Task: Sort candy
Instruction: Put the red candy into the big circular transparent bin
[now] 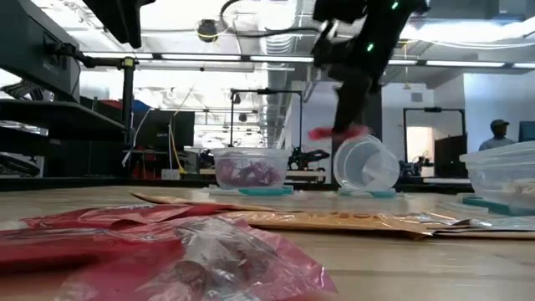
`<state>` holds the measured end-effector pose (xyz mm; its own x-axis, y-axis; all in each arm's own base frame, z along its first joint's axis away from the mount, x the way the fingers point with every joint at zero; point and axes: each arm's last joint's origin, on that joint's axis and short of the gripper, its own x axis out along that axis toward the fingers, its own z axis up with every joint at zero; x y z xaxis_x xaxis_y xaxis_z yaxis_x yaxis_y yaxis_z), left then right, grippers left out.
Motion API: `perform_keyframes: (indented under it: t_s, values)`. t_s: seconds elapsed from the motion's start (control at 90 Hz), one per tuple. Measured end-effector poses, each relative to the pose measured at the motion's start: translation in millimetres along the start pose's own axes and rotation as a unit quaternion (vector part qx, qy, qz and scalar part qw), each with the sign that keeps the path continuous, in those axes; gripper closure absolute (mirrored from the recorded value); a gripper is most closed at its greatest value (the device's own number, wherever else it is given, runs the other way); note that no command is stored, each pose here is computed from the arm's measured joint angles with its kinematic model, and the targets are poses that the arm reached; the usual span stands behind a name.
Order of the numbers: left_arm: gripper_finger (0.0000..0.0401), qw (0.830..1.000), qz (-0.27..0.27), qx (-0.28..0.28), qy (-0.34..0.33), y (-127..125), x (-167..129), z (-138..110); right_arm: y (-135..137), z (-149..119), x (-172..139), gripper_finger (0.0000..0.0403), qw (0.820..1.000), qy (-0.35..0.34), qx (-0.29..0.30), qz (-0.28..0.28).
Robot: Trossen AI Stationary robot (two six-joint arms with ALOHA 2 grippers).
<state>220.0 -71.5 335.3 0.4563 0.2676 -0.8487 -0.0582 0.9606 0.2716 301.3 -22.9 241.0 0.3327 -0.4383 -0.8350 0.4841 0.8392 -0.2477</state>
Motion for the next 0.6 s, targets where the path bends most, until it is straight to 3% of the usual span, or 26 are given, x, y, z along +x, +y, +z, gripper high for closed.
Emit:
perform_keyframes:
  t_s: [0.278, 0.456, 0.6]
  values:
    - [0.0258, 1.0, 0.0, -0.004, 0.0, 0, 0, 0, -4, -6, -34, 0.0403, 0.998, -0.043, 0.033, 0.011]
    - [0.0258, 1.0, 0.0, -0.011, 0.0, 0, 0, 0, 33, -18, -27, 0.0403, 0.994, -0.058, 0.035, 0.081]
    - [0.0258, 1.0, -0.001, -0.009, -0.002, 0, 0, 0, 60, -31, -8, 0.0391, 0.993, -0.058, 0.05, 0.089]
